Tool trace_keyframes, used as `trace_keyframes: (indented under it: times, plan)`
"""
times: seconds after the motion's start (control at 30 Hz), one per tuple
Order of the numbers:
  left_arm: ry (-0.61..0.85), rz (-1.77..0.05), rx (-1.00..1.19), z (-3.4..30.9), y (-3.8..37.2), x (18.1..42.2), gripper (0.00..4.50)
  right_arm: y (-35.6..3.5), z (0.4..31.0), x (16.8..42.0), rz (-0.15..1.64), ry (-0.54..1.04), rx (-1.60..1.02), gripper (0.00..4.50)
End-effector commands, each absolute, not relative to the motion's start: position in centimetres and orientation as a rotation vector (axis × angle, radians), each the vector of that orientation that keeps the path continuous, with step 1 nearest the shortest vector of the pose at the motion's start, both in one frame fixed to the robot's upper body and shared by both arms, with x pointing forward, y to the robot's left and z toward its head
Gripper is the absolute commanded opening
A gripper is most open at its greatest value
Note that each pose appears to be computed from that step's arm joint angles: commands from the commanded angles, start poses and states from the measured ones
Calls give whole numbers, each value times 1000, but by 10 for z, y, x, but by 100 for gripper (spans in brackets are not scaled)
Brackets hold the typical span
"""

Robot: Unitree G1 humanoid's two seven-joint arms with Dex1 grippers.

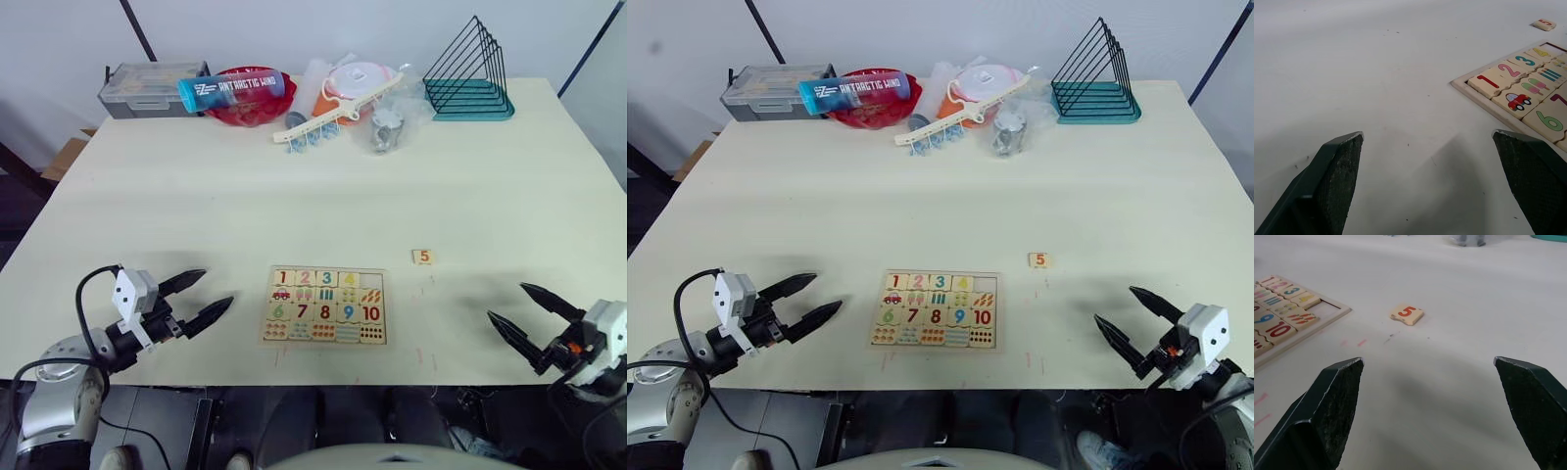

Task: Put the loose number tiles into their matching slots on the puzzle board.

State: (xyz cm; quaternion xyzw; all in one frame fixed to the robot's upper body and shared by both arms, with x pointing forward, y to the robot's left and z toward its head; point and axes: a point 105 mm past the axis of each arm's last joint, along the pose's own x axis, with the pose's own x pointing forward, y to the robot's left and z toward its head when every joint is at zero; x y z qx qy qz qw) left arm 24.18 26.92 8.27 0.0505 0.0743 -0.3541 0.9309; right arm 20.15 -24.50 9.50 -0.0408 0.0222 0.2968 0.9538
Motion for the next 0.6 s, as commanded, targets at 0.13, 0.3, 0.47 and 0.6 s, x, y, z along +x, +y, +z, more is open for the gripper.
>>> trace_keyframes:
  times: [0.13, 0.3, 0.47, 0.6]
  plan:
    - [118, -760, 171, 95, 266, 242, 450, -241, 109, 204, 625, 26, -91, 447]
    - [98, -829, 208, 100, 259, 245, 450, -240, 111, 208, 682, 40, -95, 447]
    - [76, -944, 256, 113, 249, 250, 450, -243, 107, 222, 751, 80, -154, 447]
    - [60, -1045, 285, 125, 242, 253, 450, -239, 105, 239, 811, 117, -214, 447]
